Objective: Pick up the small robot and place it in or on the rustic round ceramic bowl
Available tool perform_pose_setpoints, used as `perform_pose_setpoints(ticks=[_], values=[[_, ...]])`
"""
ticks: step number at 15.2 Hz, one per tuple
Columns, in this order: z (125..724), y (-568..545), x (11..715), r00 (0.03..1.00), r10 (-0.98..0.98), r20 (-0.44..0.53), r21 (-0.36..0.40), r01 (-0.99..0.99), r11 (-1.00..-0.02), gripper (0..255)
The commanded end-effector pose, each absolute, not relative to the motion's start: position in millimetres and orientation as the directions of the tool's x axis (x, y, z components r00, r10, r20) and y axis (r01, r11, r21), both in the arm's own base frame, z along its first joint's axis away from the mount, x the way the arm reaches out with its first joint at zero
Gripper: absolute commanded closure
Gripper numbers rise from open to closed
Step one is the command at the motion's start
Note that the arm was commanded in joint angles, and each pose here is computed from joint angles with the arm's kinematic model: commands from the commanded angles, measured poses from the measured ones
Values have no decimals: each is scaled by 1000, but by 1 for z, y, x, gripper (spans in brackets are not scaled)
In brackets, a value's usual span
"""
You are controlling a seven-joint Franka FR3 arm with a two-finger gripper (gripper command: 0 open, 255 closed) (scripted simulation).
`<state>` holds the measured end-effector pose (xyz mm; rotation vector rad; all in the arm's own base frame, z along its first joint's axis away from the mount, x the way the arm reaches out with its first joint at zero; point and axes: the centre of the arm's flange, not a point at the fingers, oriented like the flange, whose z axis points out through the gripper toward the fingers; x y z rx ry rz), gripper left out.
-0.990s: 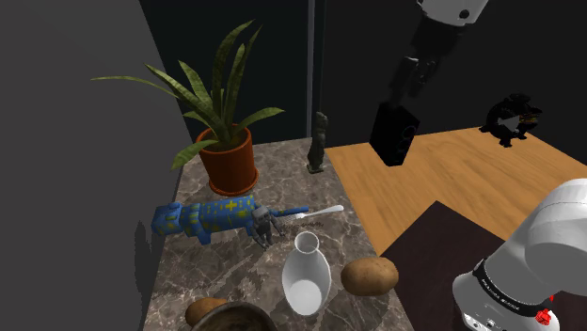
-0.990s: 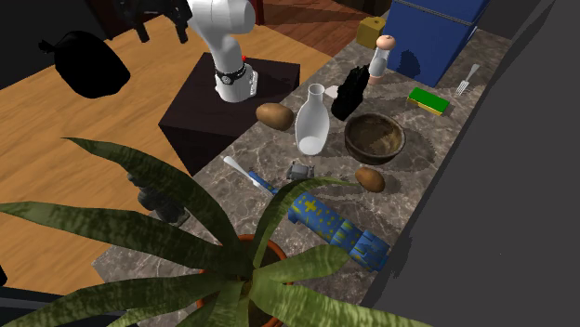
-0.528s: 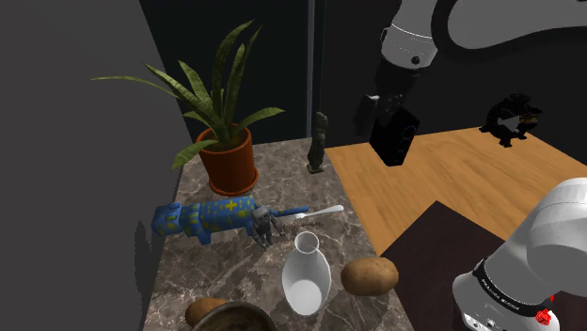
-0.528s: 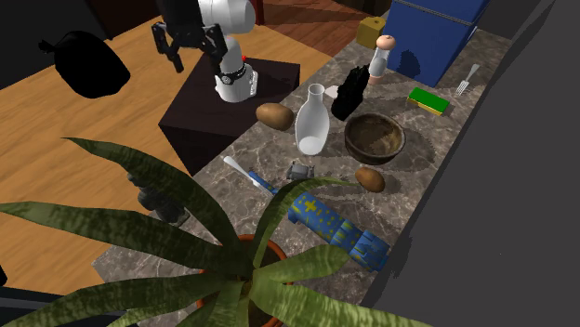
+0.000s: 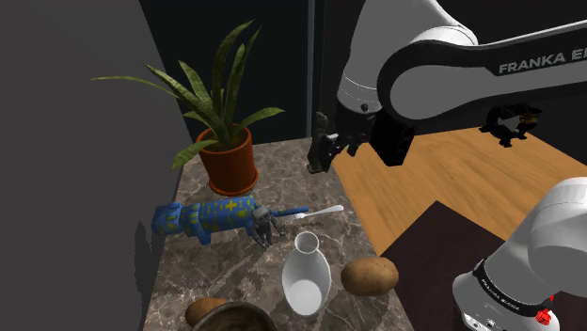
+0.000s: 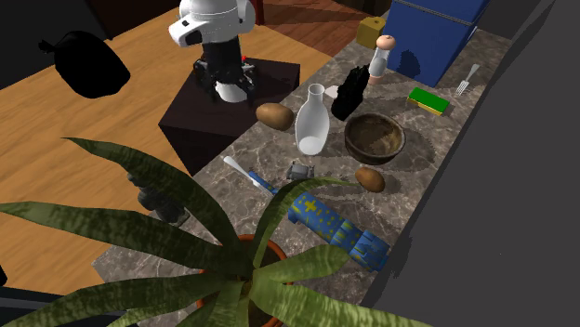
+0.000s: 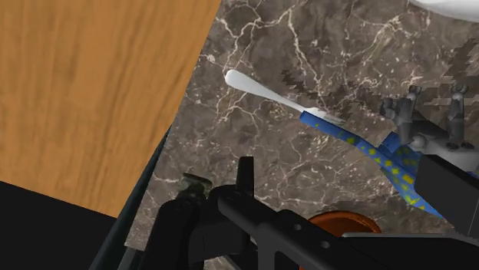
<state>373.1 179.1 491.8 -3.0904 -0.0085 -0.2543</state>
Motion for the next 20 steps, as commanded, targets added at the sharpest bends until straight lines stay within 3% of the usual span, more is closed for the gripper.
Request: perform_pose_setpoints(ticks=[1,15,20], values=[[473,199,378,987,-4,163,-38,2,-999,0],[353,337,422,987,-39,156,-14,-38,-999,0],[331,339,426,987,-40,156,-14,-38,-999,0]])
